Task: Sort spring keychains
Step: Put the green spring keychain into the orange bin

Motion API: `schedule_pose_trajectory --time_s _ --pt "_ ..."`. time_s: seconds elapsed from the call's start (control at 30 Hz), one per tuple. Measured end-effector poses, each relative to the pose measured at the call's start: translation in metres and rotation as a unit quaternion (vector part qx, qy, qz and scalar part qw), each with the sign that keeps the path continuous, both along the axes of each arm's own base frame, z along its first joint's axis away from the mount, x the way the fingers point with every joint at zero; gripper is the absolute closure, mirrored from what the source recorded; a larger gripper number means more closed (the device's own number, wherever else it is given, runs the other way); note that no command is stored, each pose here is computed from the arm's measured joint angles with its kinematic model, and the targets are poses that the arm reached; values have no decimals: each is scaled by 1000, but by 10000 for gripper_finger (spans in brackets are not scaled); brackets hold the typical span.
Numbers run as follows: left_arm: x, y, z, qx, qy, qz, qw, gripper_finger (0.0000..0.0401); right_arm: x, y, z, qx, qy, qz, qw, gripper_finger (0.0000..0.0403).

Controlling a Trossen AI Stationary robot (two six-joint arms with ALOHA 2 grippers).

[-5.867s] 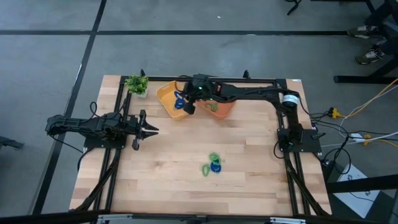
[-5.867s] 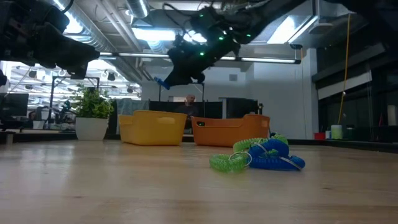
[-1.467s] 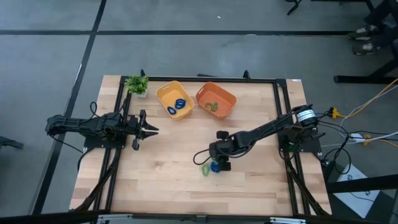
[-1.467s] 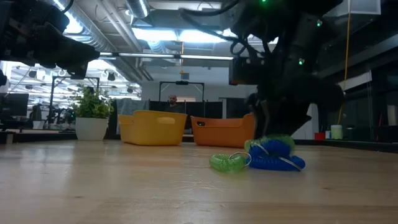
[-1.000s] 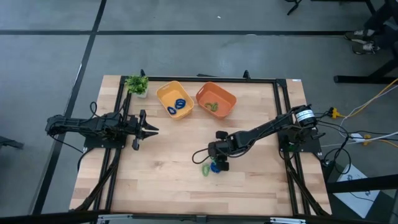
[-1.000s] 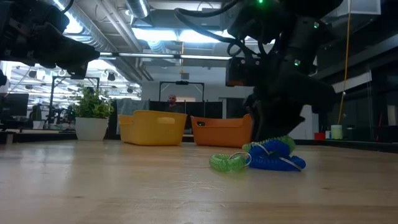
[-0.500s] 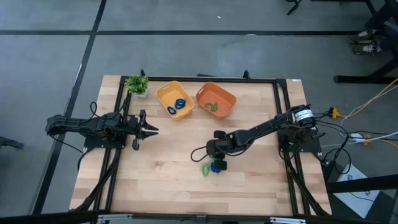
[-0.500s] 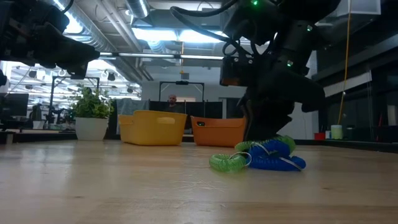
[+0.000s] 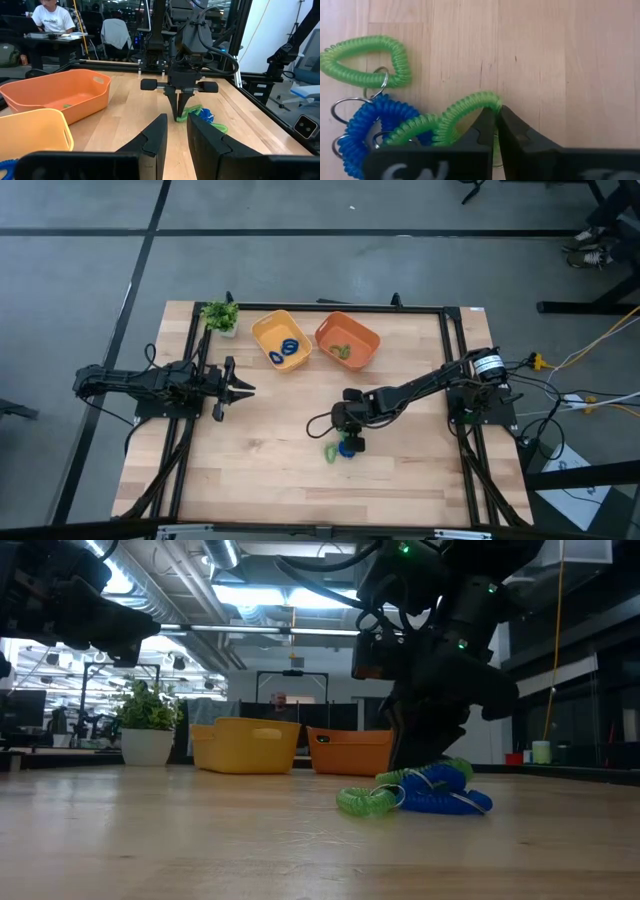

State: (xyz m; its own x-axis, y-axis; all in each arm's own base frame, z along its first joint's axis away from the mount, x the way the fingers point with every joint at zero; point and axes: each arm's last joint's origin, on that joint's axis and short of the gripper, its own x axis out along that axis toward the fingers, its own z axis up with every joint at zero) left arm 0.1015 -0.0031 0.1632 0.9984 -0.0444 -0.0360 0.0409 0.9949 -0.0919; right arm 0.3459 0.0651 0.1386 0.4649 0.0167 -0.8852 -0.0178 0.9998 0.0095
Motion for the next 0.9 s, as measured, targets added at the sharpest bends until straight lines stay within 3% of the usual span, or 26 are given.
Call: schedule_pose_trajectory --time_s 0.47,0.73,0.9 --pt "0 0 0 0 0 0 1000 331 10 0 24 -3 26 35 999 395" --pt "0 0 0 0 0 0 1000 331 20 0 52 -19 34 59 997 392" --pt "0 0 0 0 0 0 1000 331 27 -6 81 -59 41 66 995 391"
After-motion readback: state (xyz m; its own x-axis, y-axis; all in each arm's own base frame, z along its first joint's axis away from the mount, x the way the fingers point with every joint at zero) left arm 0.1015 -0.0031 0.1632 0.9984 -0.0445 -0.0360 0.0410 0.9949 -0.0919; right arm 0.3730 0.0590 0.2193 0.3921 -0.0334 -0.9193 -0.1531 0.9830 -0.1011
